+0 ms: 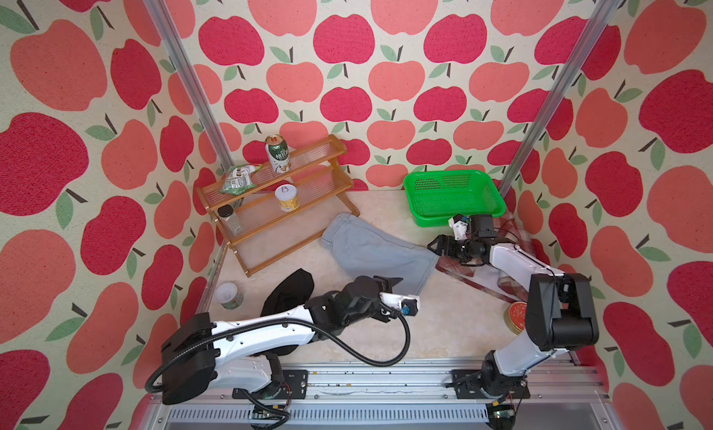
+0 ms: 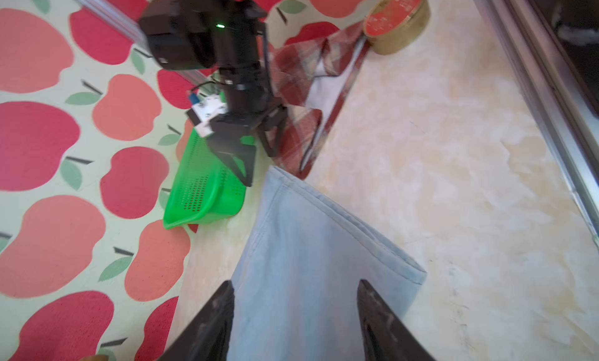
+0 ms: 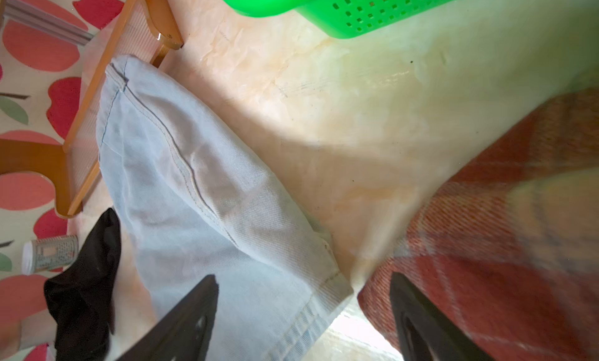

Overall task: Roll up the skirts
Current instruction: Adjust the skirt at the center of the board, then roll the skirt at the center of the board.

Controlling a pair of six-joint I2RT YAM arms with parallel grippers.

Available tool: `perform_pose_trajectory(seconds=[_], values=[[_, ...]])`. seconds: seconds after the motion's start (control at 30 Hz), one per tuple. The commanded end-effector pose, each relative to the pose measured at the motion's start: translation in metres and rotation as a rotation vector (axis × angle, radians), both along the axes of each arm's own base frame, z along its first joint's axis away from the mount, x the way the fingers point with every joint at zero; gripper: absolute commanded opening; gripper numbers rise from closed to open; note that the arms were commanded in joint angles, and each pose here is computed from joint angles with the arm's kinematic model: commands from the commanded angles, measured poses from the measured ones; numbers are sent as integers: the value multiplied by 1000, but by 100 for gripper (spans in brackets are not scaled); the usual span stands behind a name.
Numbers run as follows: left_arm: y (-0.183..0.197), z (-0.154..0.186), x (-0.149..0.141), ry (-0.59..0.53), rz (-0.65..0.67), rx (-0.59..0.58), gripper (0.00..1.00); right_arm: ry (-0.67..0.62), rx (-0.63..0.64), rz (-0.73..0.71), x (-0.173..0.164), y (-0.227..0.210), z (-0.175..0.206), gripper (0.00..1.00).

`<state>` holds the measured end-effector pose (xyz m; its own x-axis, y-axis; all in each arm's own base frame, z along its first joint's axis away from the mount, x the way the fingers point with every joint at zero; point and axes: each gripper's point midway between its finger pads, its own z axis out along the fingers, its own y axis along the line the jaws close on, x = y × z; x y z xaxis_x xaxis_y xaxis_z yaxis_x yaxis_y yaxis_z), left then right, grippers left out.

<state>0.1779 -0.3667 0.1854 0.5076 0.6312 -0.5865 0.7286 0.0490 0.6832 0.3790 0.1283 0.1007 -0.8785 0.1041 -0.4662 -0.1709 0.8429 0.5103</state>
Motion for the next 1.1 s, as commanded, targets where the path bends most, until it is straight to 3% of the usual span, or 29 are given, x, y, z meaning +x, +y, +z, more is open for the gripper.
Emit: perform_pose_trajectory(seconds=[0.0, 0.4, 0.77, 1.07], values=[[13, -50, -1, -65, -7, 210, 62, 35, 27, -3, -22, 0, 3, 89], [2, -121, -16, -5, -74, 338, 62, -81, 4, -69, -51, -16, 40, 91], [-5, -150, 15, -81, 67, 350, 60, -98, 30, -87, -57, -17, 42, 91], [-17, -172, 29, -25, 148, 357, 52, -93, 13, -94, -60, -20, 38, 91]])
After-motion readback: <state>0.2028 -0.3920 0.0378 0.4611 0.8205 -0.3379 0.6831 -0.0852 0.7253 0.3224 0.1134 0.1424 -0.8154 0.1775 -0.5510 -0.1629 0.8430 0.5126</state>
